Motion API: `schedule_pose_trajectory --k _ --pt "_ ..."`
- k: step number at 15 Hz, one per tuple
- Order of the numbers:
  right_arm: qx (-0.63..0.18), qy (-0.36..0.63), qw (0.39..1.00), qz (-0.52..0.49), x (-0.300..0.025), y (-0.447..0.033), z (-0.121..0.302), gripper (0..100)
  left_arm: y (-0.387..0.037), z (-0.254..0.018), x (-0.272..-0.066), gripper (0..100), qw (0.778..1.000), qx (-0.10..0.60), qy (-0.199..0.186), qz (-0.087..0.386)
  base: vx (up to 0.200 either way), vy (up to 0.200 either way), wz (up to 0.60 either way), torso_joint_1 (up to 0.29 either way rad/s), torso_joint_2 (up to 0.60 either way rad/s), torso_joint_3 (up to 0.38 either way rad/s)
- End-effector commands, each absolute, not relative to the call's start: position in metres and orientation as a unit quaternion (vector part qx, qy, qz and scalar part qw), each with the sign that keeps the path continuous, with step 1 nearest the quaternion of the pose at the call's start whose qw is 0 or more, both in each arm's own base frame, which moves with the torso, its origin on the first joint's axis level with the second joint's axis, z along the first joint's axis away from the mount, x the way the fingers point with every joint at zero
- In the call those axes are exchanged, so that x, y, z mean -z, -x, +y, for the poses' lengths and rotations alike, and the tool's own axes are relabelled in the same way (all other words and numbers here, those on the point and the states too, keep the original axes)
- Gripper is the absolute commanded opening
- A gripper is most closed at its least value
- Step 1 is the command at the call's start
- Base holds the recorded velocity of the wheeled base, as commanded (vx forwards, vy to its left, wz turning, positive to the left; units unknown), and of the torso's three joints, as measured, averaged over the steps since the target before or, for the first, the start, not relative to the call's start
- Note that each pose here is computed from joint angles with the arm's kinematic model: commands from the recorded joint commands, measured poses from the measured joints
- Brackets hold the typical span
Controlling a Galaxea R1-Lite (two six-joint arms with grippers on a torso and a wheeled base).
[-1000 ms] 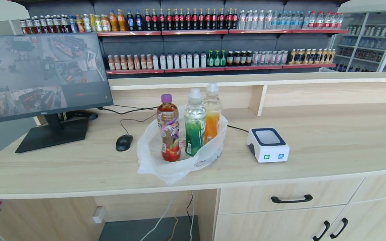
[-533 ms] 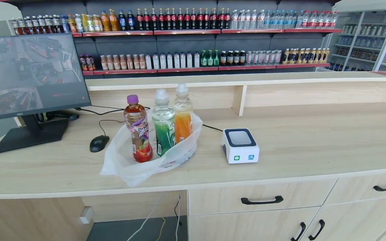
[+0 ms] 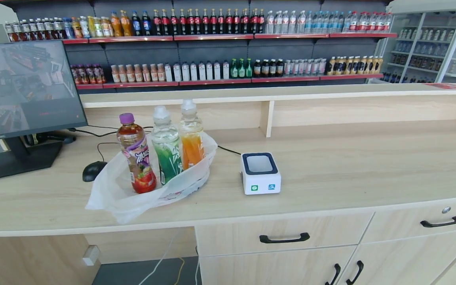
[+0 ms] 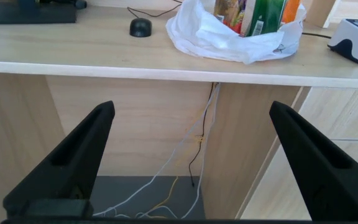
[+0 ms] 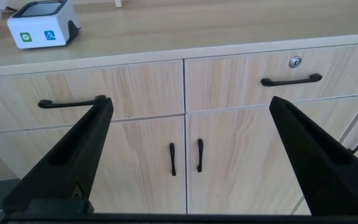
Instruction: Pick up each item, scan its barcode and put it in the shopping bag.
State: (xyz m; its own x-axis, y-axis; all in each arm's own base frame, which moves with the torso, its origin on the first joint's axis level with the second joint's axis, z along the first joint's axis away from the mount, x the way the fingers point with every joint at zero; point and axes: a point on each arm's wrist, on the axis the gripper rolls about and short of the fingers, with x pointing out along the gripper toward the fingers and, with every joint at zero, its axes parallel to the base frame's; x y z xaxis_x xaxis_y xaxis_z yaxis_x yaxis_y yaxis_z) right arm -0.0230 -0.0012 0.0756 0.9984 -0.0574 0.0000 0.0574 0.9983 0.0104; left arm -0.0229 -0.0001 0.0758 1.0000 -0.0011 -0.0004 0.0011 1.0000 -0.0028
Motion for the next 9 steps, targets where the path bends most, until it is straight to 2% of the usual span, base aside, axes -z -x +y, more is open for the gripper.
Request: schedule_pose_trajectory --k 1,9 --pt "0.028 -0.005 1.000 0.000 -0.0757 0.0230 -0.0012 100 0.0229 -0.0001 -0.0757 100 1.000 0.000 0.002 0.000 0.000 0.000 0.00 0.000 0.00 0.000" --pt "0.029 -0.006 1.000 0.000 -0.0757 0.0230 -0.0012 100 0.0229 -0.0001 -0.0757 100 1.000 0.000 0.002 0.000 0.000 0.000 0.00 0.000 0.00 0.000"
